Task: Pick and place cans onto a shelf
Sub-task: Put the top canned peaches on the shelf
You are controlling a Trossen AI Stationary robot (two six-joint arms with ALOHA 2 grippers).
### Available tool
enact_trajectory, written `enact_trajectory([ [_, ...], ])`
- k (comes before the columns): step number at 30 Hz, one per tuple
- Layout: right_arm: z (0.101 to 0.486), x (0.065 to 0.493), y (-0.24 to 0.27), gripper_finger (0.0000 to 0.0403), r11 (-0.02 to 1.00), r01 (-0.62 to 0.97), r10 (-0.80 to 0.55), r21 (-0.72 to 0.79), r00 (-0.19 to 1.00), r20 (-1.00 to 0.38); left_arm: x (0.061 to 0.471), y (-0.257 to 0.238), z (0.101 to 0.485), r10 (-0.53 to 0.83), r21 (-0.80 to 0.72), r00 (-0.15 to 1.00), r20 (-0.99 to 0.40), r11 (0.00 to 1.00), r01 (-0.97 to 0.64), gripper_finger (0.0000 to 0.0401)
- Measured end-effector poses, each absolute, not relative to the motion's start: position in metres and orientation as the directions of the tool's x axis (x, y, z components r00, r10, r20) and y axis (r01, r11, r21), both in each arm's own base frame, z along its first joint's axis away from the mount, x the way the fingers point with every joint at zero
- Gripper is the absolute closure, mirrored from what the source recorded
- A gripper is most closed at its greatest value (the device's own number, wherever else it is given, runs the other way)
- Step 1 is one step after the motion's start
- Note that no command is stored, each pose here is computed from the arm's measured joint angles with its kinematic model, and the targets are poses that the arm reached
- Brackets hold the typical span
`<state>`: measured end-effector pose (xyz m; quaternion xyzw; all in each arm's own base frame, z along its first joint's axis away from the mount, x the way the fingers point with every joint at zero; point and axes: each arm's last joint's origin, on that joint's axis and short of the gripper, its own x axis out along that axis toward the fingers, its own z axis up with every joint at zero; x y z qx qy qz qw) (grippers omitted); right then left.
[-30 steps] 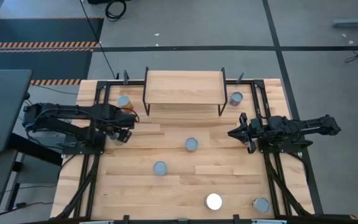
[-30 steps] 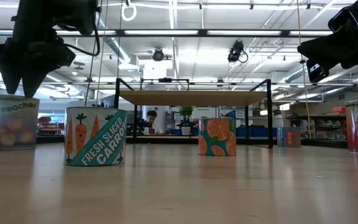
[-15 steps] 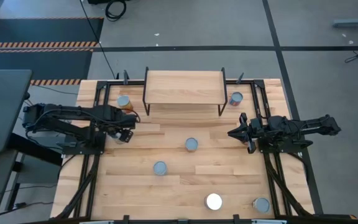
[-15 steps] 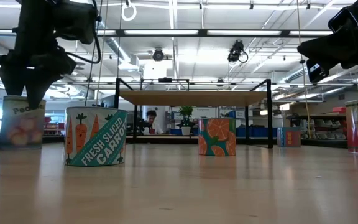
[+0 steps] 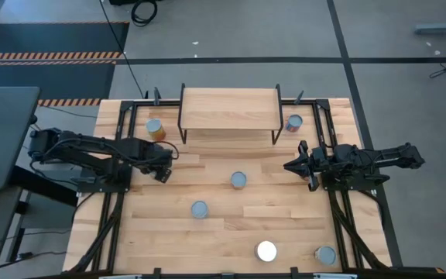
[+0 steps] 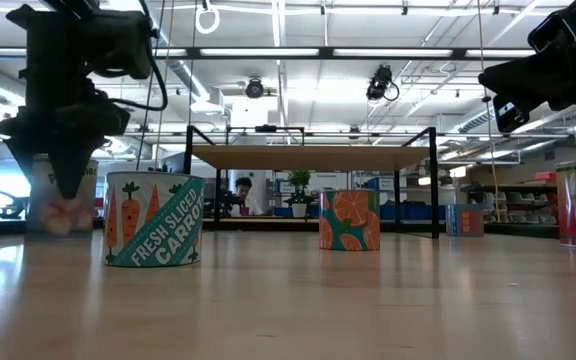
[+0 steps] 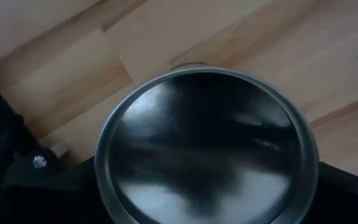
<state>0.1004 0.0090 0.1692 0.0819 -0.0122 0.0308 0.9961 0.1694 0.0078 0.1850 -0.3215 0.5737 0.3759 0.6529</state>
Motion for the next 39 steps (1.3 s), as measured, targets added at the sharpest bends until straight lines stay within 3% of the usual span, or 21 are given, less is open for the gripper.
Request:
enact_trajectory([
  [3,0.169,0.1,0.009,0.0358,0.985,-0.063,0.059,0.162,0.998,0.029,0.171,0.005,0.188,0.126,0.007,0.069,-0.99,0.527,-0.85,0.0105],
  [6,0.169,0.1,0.009,0.0358,0.985,-0.063,0.059,0.162,0.998,0.03,0.18,0.0,0.208,0.098,-0.049,0.121,-0.988,0.545,-0.837,0.0106],
  [12,0.169,0.1,0.009,0.0358,0.985,-0.063,0.059,0.162,0.998,0.03,0.201,-0.01,0.293,0.06,-0.229,0.326,-0.944,0.593,-0.772,0.0106],
  [16,0.169,0.1,0.009,0.0358,0.985,-0.063,0.059,0.162,0.998,0.029,0.21,-0.003,0.353,0.141,-0.32,0.513,-0.846,0.635,-0.703,0.0105],
  [20,0.169,0.1,0.009,0.0358,0.985,-0.063,0.06,0.162,0.998,0.029,0.222,0.018,0.389,0.267,-0.286,0.563,-0.782,0.648,-0.706,0.0105],
  [24,0.169,0.1,0.009,0.0358,0.985,-0.064,0.06,0.162,0.998,0.029,0.242,0.048,0.412,0.32,-0.228,0.548,-0.773,0.666,-0.71,0.0105],
  [28,0.169,0.1,0.009,0.0358,0.984,-0.068,0.064,0.162,0.998,0.029,0.261,0.081,0.418,0.324,-0.127,0.463,-0.825,0.692,-0.71,0.0105],
  [39,0.169,0.1,0.009,0.0358,0.986,-0.054,0.05,0.155,0.998,0.031,0.289,0.183,0.374,0.321,0.11,0.262,-0.91,0.798,-0.592,0.0103],
])
